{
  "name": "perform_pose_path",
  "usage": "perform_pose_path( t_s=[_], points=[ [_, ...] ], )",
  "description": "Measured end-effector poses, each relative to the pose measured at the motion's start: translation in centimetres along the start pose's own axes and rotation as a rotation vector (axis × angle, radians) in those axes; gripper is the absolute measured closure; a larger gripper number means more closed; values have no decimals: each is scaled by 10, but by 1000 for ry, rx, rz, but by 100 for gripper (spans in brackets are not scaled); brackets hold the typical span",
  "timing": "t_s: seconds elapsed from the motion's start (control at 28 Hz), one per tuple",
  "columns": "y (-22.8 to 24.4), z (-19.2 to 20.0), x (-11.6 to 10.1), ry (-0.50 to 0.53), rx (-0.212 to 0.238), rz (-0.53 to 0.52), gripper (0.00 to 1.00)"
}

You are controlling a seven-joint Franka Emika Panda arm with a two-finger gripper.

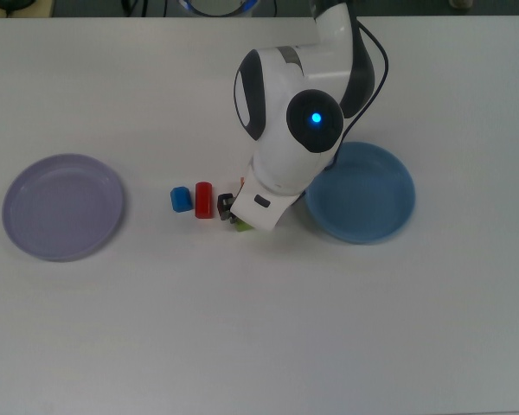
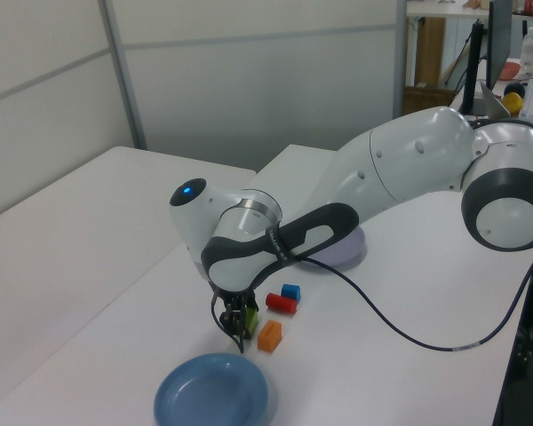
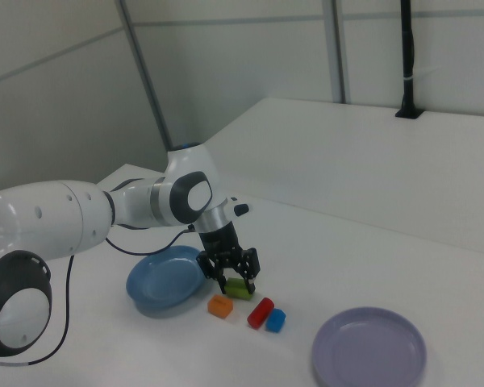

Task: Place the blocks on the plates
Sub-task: 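Carry the green block over the blue plate and release it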

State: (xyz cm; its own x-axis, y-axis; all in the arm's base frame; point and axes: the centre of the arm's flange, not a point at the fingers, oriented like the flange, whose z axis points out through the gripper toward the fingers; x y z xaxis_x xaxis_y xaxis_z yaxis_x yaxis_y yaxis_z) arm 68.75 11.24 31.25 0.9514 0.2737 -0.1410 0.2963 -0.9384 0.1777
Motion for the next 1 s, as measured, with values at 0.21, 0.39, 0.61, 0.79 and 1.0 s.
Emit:
perform_pose_path(
  t_s=[0.21, 0.39, 0.61, 0.79, 1.0],
  points=[
    [5, -30, 2, 53, 5, 18, 32],
    [-8, -65, -2, 95, 30, 5, 32],
    [-60, -82, -9, 60, 64, -70, 32],
    [-98, -81, -12, 40, 80, -118, 32],
    [-141, -69, -13, 19, 47, -138, 32]
  ],
)
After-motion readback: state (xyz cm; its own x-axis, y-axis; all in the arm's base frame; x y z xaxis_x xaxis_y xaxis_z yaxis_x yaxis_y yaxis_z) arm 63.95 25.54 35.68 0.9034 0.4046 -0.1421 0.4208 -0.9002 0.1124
